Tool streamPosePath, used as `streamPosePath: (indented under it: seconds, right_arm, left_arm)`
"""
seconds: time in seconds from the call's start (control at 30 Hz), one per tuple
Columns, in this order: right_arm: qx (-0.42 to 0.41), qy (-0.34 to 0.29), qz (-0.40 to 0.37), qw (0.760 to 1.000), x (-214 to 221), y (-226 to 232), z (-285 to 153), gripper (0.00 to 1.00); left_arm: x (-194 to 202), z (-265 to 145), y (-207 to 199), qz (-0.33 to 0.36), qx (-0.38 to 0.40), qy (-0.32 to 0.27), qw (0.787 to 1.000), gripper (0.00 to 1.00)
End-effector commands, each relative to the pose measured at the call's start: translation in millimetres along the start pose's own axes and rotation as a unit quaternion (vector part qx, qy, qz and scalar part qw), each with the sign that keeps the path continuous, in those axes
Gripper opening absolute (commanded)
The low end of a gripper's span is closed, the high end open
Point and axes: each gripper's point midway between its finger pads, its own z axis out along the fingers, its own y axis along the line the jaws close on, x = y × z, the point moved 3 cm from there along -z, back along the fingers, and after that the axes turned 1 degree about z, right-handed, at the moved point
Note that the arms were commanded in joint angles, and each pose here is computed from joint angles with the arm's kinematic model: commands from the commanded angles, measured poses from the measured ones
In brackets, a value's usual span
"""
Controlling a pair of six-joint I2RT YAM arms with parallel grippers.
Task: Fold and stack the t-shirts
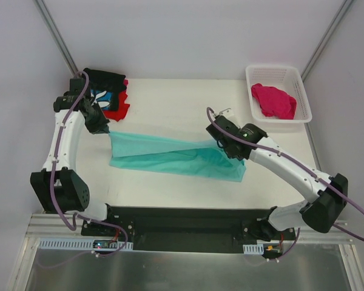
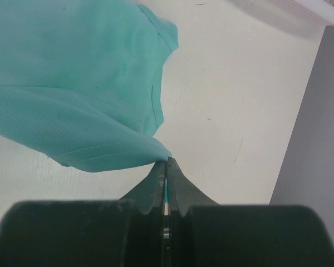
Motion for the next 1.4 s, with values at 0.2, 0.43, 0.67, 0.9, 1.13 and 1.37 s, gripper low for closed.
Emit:
streamPosePath:
  seconds: [0.2,0.43,0.67,0.9,1.13,1.37]
  right_arm:
    - [0.016,0.001,-0.007,1.000,16.3,-21.4,-25.3,0.01]
    - [0.030,-0.008,-0.028,0.999,1.3,-21.6,-20.6,0.01]
    - [0.029,-0.005,-0.013,0.999,-17.0,-19.9,5.4,0.01]
    - [0.016,0.011,0.015,1.000,-40.9,-26.3,40.6,0.01]
    - [0.004,0.028,0.013,1.000,-58.9,-33.0,77.7,0.01]
    - [-0.020,0.013,0.007,1.000,-84.4,-29.8,108.5,0.01]
  left_arm:
    - [5.3,-39.2,1.1,0.018,0.012,-0.035,0.999,0.00]
    - [-4.3,-35.7,-1.1,0.018,0.007,-0.037,0.999,0.00]
    - [-21.5,-14.6,-6.3,0.011,-0.002,-0.033,0.999,0.00]
    - [-62.1,16.3,-20.1,0.010,-0.006,-0.042,0.999,0.00]
    - [-100.5,35.3,-33.9,0.021,-0.003,-0.059,0.998,0.00]
    - [-128.9,65.0,-47.8,0.035,0.003,-0.061,0.998,0.00]
